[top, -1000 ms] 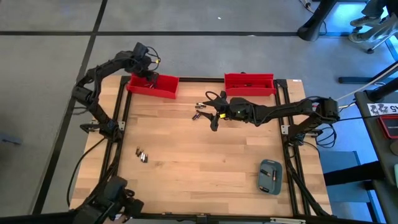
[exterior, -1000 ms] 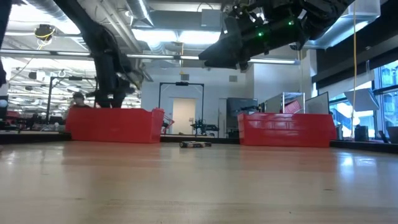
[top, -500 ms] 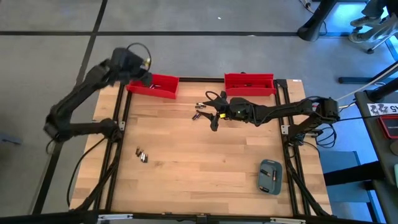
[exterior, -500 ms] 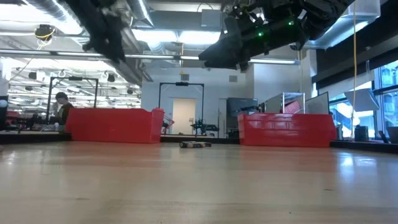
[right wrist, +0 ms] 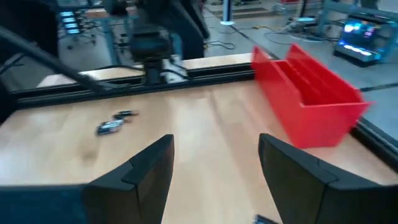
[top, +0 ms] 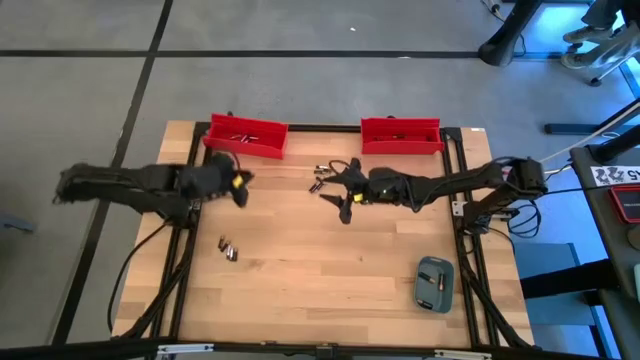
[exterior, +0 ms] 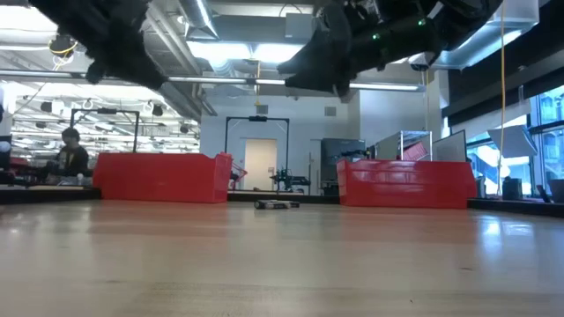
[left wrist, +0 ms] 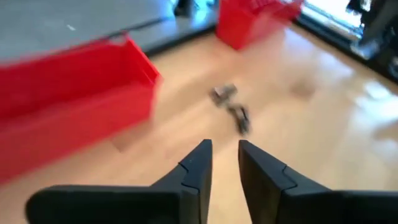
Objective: Sort batteries
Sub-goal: Put the small black battery into the right red bin
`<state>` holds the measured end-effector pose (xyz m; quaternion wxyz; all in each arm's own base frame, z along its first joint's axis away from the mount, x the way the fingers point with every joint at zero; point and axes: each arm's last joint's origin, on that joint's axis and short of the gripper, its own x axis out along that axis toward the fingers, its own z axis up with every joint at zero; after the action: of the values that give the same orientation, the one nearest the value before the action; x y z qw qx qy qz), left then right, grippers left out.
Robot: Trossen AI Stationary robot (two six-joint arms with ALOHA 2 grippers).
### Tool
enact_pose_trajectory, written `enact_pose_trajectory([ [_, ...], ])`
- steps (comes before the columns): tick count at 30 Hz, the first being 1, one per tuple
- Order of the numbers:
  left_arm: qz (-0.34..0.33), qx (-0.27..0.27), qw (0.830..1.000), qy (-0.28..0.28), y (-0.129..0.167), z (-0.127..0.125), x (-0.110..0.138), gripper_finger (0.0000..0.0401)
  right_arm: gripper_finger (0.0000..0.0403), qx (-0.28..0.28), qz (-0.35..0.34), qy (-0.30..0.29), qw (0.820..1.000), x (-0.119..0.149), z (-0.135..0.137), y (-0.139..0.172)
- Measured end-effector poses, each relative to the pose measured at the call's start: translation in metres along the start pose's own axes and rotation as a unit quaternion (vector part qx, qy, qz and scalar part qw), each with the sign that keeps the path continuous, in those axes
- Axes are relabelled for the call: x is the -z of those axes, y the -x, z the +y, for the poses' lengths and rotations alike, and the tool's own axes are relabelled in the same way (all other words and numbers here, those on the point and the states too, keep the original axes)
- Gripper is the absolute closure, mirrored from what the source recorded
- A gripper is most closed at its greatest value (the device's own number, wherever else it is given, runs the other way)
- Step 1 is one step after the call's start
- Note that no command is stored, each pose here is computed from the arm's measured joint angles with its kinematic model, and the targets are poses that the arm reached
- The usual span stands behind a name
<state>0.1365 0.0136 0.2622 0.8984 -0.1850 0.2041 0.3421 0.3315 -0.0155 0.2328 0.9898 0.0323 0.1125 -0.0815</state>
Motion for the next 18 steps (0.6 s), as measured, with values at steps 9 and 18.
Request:
enact_pose_trajectory([
  [9, 0.085, 0.036, 0.995, 0.032, -0.002, -0.035, 0.048, 0.0387, 0.0169, -0.048, 0.059, 0.012, 0.997, 0.036, 0.036, -0.015],
  [18, 0.285, 0.019, 0.950, 0.125, 0.003, -0.039, 0.078, 0.0397, 0.0169, -0.043, 0.043, 0.029, 0.998, 0.065, 0.034, -0.040],
])
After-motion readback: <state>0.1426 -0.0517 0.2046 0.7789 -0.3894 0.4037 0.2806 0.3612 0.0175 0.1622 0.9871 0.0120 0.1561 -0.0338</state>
